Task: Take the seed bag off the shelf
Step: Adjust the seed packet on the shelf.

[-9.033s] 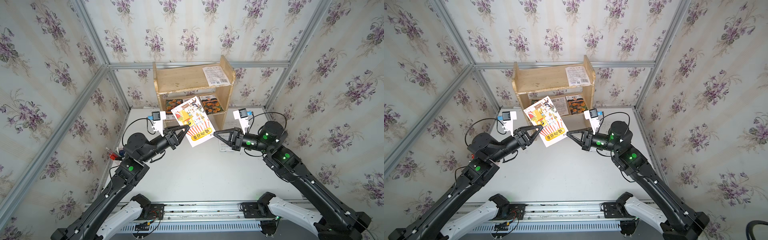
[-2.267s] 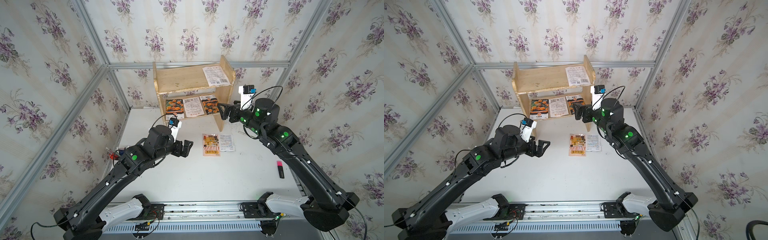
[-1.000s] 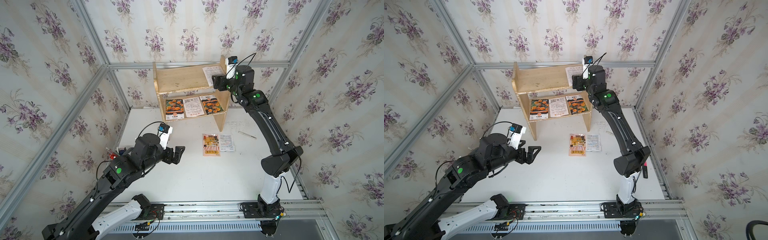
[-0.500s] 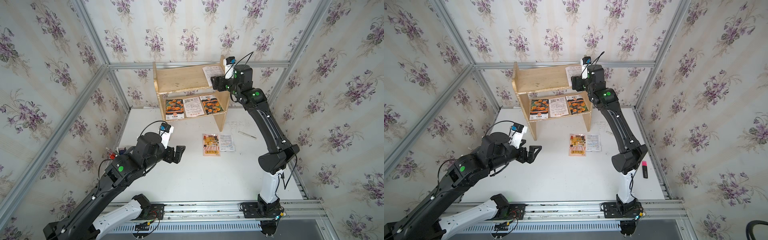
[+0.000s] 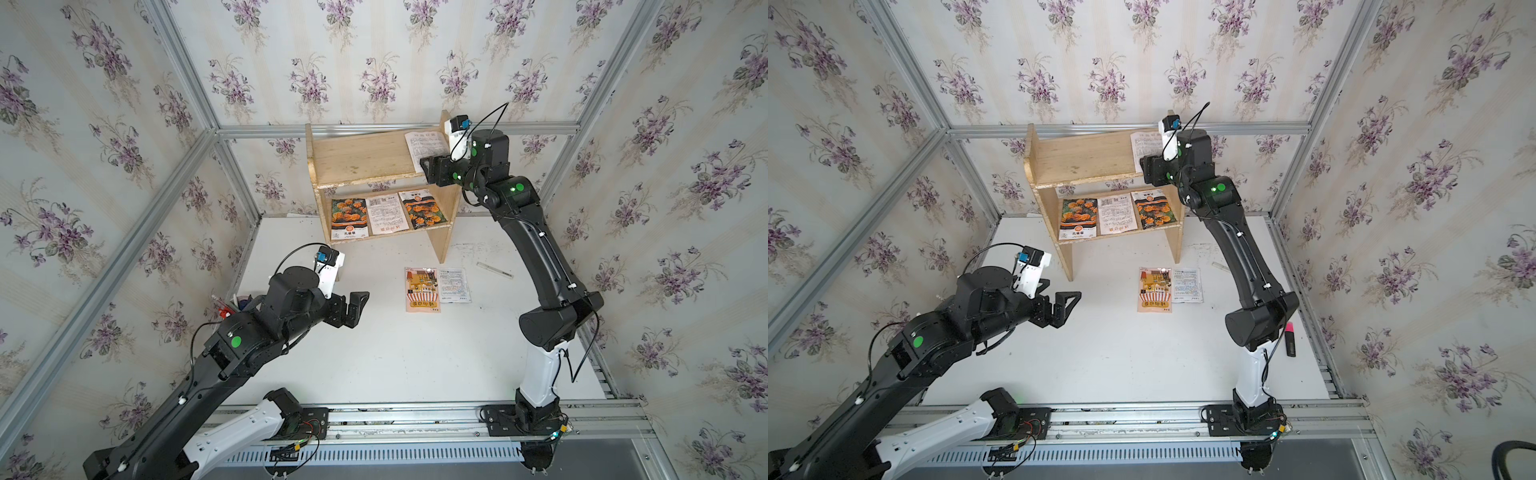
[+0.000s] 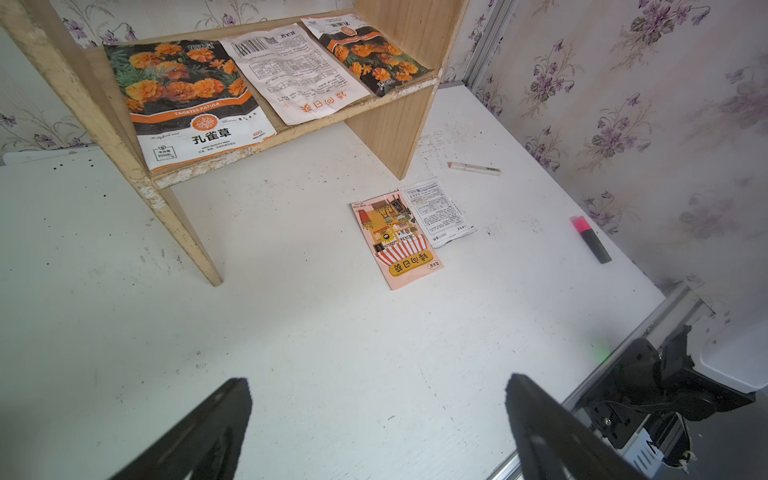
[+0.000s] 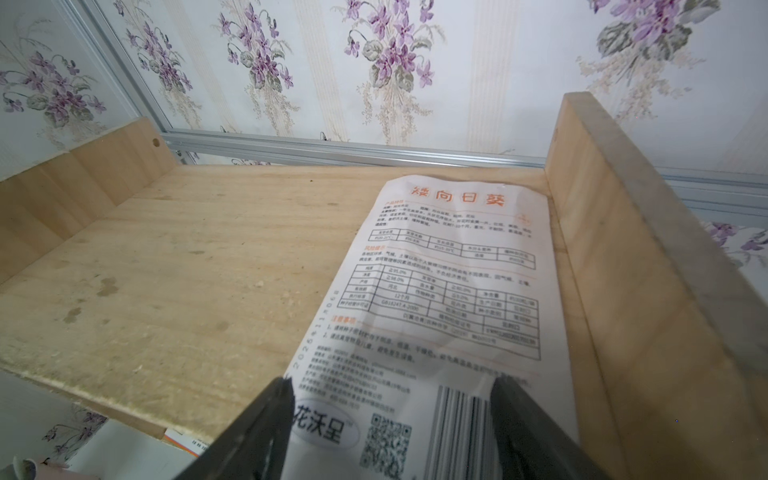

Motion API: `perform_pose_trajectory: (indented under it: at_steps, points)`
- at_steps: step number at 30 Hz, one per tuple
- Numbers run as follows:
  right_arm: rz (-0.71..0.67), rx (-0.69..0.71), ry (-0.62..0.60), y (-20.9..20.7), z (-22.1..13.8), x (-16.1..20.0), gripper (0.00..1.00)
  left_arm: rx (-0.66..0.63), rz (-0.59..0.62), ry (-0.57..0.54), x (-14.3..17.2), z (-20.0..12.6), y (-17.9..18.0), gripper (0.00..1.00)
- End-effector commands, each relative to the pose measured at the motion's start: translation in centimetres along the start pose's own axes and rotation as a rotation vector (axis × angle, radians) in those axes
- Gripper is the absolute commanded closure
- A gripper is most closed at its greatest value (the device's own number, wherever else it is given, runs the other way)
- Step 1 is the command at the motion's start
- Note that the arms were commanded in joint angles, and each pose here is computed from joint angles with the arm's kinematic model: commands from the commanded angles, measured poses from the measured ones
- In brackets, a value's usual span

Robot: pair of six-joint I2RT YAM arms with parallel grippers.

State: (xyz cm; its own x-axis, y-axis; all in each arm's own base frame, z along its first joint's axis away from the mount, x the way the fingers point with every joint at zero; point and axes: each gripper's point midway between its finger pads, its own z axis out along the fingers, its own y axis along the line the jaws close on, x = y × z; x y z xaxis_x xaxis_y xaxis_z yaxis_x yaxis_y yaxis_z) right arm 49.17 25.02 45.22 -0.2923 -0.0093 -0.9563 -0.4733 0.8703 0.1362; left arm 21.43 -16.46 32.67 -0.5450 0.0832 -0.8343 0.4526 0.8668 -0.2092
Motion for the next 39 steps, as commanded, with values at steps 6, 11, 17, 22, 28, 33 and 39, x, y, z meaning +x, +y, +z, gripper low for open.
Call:
perform_pose_trajectory:
  at_steps: [6, 11, 17, 22, 28, 33, 39]
  points:
    - [0.013, -0.053, 0.046, 1.5, -1.1, 0.8, 0.24, 0.004, -0.003, -0.008, 0.0, -0.4, 0.0, 0.01]
    - [0.015, -0.071, 0.051, 2.3, -2.0, 1.0, 0.24, 0.003, -0.004, -0.009, 0.0, -0.5, 0.0, 0.0]
    - [0.017, -0.075, 0.017, 2.6, -2.9, 0.1, 0.24, 0.003, -0.003, -0.012, -0.1, -0.4, 0.0, 0.0]
    - [0.007, -0.042, -0.045, 2.1, -3.4, -1.6, 0.23, 0.004, -0.003, -0.011, -0.1, -0.4, 0.0, 0.01]
    - [0.024, 0.002, -0.096, 1.4, -4.8, -3.2, 0.22, 0.001, -0.002, -0.016, -0.1, -0.7, 0.1, 0.0]
    - [0.119, -0.034, -0.107, 1.2, -6.9, -3.4, 0.22, 0.009, 0.002, -0.019, 0.0, -0.7, 0.0, 0.01]
    - [0.266, -0.091, -0.127, -1.0, -9.7, -3.2, 0.23, 0.052, 0.014, -0.054, -0.2, -1.0, -0.6, 0.01]
